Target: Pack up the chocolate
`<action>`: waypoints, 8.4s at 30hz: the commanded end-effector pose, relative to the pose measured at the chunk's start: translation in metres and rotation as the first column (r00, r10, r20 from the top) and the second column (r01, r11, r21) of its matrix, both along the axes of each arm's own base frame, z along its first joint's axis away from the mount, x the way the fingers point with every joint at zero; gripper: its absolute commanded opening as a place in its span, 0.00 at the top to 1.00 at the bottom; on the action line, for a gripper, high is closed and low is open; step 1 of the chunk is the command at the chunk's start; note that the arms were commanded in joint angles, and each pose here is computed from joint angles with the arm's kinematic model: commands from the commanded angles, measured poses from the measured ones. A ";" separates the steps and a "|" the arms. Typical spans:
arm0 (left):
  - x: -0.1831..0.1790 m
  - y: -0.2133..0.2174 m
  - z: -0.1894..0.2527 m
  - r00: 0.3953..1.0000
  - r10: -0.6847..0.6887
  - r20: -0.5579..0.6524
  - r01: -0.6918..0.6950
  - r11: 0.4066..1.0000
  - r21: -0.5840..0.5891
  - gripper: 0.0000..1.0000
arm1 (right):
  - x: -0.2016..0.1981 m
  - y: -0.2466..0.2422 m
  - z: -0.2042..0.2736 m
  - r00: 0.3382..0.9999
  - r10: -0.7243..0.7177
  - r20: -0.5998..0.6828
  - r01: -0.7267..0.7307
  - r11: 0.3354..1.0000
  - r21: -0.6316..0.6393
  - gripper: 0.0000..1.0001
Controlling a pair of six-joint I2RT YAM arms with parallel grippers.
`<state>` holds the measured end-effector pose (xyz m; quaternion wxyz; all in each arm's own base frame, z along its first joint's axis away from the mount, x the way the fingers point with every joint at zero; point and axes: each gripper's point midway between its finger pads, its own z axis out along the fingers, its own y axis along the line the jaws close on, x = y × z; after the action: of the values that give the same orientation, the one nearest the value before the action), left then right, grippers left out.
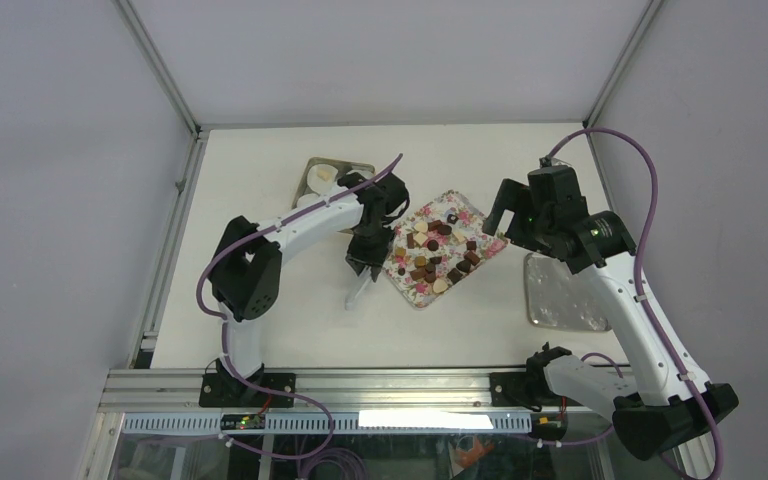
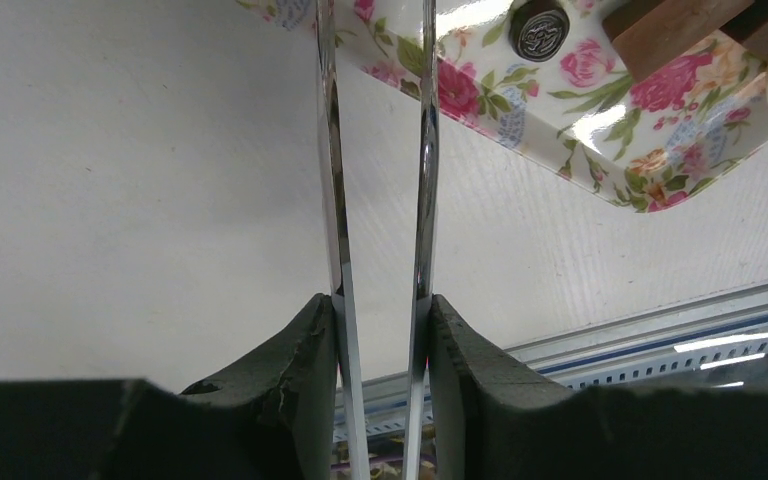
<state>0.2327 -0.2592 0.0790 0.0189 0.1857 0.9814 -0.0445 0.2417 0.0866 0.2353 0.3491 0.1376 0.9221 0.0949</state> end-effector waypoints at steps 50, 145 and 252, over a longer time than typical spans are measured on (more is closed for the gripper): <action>0.107 0.147 0.047 0.898 0.439 -0.006 -0.439 0.897 -0.061 0.94 | 0.006 0.000 -0.002 0.999 -0.009 0.036 0.008 1.000 0.013 0.02; 0.007 -0.038 0.057 0.997 -0.057 0.053 0.064 0.987 -0.150 1.00 | 0.005 0.011 -0.002 1.000 0.004 0.012 -0.005 0.998 0.063 0.02; 0.004 -0.071 -0.004 0.991 0.134 -0.026 -0.136 0.972 -0.193 0.56 | 0.006 0.015 -0.009 1.000 0.016 -0.004 -0.016 0.997 0.074 0.02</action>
<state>0.2191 -0.3125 0.0646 0.0012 0.1238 0.9850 -0.1198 0.2388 0.0965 0.2133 0.3174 0.1408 0.9312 0.1108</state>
